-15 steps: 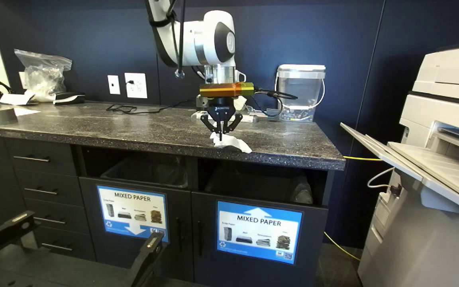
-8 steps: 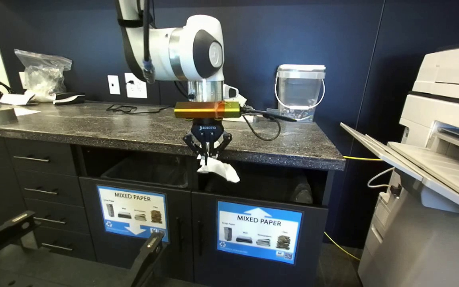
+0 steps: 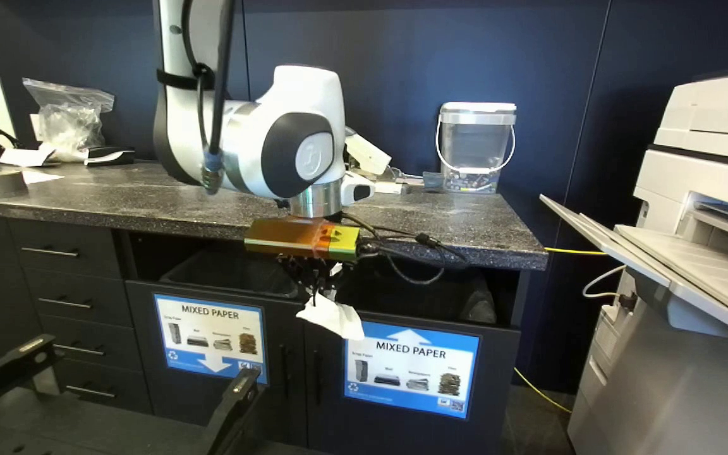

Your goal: Pick up the papers from the counter and throw them in the bin

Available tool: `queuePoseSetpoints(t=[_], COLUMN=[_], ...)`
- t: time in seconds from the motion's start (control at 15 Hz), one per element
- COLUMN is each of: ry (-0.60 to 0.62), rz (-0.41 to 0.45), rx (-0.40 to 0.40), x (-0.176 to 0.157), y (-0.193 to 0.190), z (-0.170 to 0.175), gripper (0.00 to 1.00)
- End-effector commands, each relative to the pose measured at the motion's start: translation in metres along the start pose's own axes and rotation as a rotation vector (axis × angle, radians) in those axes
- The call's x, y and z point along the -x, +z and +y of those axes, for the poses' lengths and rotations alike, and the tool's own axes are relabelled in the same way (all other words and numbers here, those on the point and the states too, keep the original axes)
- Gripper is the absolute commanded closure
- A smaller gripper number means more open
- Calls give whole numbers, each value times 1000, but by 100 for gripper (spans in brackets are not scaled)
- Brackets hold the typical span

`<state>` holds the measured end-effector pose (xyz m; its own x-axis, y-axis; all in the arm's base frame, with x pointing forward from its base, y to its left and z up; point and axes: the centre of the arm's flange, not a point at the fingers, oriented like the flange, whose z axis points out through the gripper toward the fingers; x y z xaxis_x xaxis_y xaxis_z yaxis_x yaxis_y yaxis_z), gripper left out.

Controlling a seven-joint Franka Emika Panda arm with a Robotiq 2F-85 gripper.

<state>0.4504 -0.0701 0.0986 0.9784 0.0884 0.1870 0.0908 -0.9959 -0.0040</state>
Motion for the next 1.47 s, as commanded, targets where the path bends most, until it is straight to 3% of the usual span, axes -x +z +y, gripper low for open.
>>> queuePoseSetpoints(t=[0.0, 0.27, 0.67, 1.4], ry=[66, 111, 153, 135], rz=[155, 295, 478, 676], rx=[-17, -16, 24, 78], x=[8, 5, -25, -81], y=[33, 66, 108, 152], z=[2, 7, 26, 44], gripper=[98, 98, 98, 98])
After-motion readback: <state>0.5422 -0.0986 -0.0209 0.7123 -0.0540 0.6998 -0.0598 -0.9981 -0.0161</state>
